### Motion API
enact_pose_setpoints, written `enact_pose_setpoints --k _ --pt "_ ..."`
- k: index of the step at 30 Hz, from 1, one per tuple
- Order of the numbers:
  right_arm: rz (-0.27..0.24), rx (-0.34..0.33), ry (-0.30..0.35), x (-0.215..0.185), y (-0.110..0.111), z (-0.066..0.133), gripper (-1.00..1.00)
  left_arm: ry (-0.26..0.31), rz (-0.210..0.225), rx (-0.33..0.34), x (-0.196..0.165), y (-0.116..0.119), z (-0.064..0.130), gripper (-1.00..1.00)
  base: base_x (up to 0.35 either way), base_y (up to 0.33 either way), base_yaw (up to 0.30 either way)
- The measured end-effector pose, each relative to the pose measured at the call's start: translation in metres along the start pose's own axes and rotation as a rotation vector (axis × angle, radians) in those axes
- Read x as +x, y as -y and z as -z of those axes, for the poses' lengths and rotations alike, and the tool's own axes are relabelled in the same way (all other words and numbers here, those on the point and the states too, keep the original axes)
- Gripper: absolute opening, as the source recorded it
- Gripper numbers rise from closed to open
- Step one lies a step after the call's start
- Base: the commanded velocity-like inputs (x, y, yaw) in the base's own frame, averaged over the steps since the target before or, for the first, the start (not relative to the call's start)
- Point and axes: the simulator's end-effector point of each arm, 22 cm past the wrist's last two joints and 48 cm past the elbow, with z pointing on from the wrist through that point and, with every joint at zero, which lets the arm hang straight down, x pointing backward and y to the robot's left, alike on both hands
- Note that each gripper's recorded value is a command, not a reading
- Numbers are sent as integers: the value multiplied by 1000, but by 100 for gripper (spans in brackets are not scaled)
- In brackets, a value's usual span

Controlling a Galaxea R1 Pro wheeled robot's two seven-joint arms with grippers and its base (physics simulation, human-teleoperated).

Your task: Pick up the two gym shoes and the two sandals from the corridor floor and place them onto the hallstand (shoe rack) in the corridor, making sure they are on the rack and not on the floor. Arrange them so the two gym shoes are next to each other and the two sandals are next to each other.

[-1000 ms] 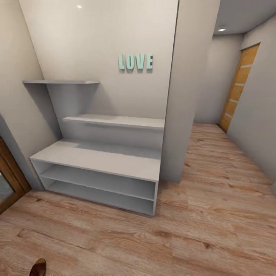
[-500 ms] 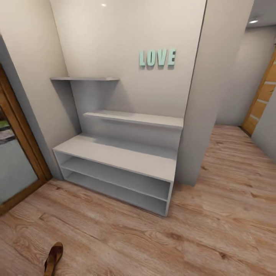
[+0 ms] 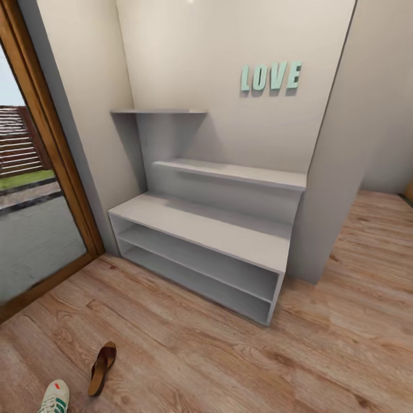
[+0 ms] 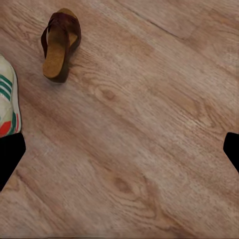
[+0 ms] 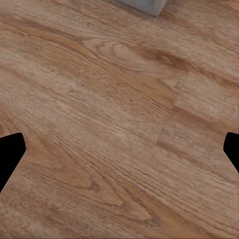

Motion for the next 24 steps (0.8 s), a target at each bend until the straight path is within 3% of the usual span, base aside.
enact_pose_setpoints --k 24 --pt "1 -1 -17 10 -1 -2 100 -16 -3 -2 10 -1 -3 100 0 0 273"
